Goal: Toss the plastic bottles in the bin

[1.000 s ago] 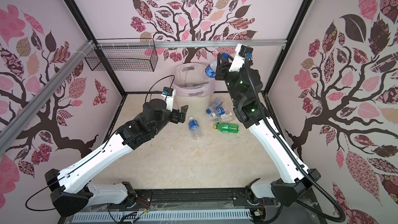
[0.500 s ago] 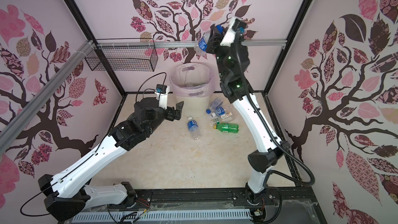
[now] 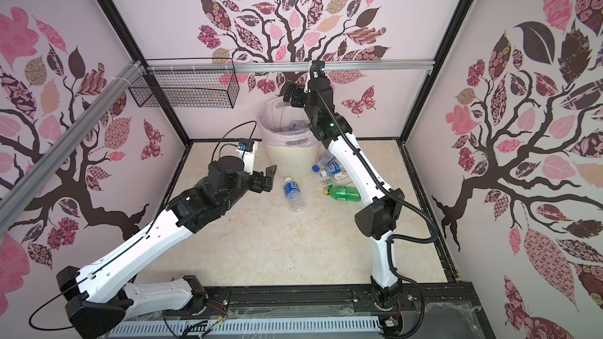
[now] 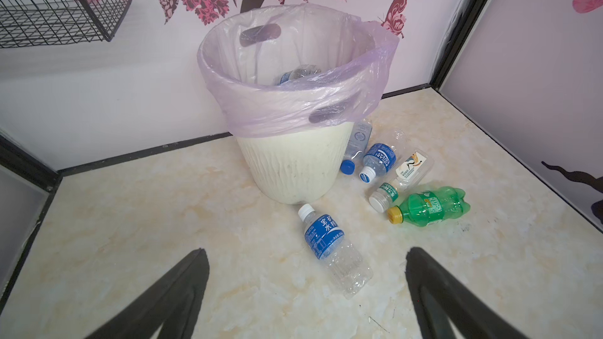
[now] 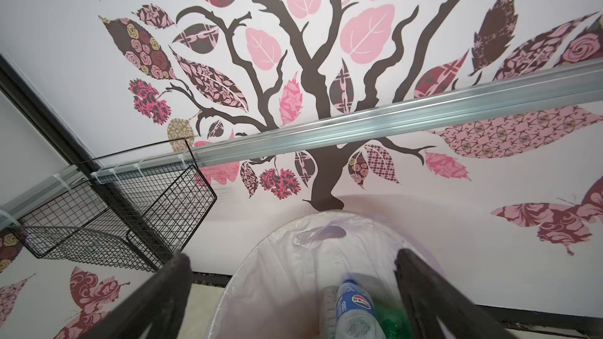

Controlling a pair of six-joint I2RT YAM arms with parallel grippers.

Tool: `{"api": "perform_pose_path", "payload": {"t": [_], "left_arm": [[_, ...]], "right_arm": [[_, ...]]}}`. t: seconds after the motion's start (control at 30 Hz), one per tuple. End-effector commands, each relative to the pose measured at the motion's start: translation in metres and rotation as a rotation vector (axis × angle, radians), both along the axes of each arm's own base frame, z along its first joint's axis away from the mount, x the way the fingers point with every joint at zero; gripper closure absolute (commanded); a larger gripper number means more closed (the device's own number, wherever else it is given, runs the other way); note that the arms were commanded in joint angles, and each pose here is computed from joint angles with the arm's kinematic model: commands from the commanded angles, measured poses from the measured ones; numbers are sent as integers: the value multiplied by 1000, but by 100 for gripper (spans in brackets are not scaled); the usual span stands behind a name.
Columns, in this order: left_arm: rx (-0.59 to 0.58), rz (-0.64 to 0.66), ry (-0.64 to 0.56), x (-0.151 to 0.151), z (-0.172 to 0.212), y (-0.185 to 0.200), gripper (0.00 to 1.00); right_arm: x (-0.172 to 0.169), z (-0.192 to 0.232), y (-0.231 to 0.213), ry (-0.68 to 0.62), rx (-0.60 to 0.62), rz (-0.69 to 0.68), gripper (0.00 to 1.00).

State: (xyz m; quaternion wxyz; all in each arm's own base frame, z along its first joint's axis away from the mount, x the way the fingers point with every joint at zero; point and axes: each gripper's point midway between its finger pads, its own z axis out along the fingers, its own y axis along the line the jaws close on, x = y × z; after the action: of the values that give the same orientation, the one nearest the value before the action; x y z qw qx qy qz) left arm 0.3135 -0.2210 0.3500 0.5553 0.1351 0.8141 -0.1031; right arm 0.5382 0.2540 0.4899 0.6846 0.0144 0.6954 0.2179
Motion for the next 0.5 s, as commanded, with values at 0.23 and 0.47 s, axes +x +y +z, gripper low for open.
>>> {"api": "perform_pose_path", "payload": {"t": [0.23, 0.47], "left_arm": [[-68, -21, 121, -14, -19, -1, 3], [-116, -32, 179, -21, -32, -5, 3]], "right_arm": [[-56, 38, -36, -26, -37, -32, 1], [-85, -25, -55, 94, -118, -39, 1]]}}
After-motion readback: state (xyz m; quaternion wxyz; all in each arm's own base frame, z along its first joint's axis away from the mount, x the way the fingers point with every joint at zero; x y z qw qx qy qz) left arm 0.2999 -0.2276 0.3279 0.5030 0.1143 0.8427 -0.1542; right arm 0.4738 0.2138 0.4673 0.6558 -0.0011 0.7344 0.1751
